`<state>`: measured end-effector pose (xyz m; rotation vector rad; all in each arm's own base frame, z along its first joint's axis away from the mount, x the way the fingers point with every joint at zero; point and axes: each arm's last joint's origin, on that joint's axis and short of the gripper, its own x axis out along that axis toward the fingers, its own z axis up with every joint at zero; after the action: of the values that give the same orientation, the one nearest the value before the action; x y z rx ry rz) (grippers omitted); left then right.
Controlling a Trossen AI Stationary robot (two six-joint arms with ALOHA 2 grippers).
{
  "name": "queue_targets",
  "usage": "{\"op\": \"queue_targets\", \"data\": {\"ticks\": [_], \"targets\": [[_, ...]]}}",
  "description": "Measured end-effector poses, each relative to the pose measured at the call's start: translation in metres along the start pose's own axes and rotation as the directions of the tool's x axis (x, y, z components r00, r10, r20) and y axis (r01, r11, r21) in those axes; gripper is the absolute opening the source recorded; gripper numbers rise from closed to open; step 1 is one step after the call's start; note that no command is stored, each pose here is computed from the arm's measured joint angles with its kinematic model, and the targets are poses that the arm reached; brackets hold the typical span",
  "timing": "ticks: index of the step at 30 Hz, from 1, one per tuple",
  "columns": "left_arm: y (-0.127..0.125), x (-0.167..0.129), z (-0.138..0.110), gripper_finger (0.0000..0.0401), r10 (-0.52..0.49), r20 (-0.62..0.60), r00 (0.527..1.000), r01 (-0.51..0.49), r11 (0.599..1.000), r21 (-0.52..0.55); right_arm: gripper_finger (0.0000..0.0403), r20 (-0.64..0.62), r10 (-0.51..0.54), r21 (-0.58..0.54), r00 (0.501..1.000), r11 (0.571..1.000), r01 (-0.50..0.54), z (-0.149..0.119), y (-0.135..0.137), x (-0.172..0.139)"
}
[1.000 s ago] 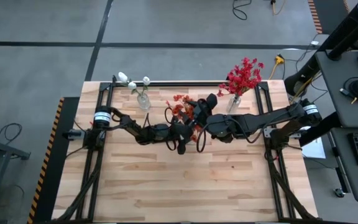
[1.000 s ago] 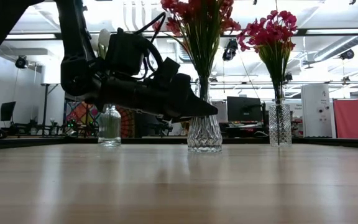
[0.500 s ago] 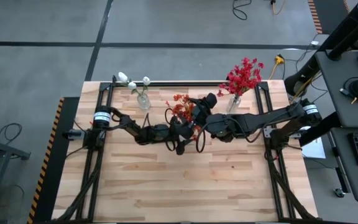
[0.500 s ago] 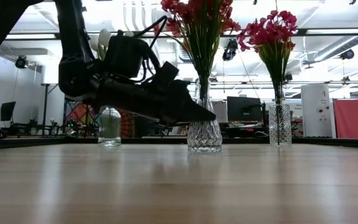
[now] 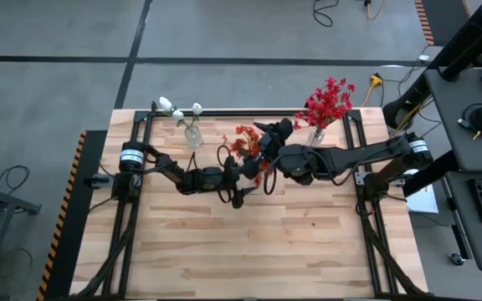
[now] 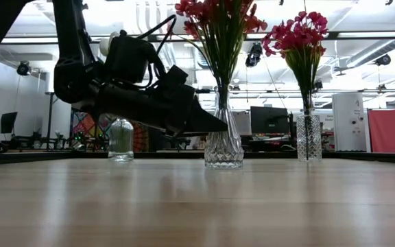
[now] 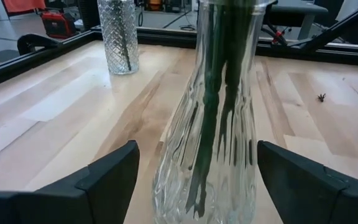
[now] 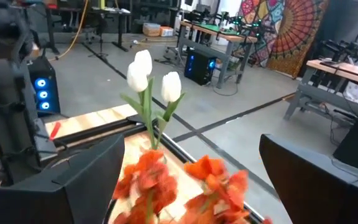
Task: Sort flowers into vase by color
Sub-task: Put the orange flowers into the bottom transparent vase
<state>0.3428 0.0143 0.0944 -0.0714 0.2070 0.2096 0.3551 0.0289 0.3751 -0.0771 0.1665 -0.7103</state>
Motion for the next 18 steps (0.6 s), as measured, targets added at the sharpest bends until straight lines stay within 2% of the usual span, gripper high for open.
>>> {"op": "queue_targets", "data": {"ticks": [4, 9, 14, 18], "targets": [[0.0, 0.0, -0.001, 0.0303, 0.0, -0.005, 1.0, 0.0, 1.0, 0.001, 0.0366, 0.01, 0.025, 0.011, 1.0, 1.0, -0.025, 0.004, -0.001, 0.001], [0.0, -0.001, -0.002, 0.0303, 0.001, -0.013, 1.0, -0.001, 1.0, 0.023, 0.0366, 0.021, 0.091, -0.041, 0.996, 0.995, -0.09, 0.005, 0.0, 0.002], [0.001, -0.005, -0.001, 0.0303, 0.001, -0.017, 1.0, 0.0, 0.999, 0.051, 0.0366, 0.001, 0.09, -0.039, 0.996, 0.995, -0.09, 0.001, 0.001, 0.004], [0.003, -0.02, 0.005, 0.0303, 0.0, -0.014, 1.0, 0.001, 0.997, 0.072, 0.0366, 0.001, 0.09, -0.05, 0.996, 0.995, -0.09, 0.0, 0.002, 0.005]]}}
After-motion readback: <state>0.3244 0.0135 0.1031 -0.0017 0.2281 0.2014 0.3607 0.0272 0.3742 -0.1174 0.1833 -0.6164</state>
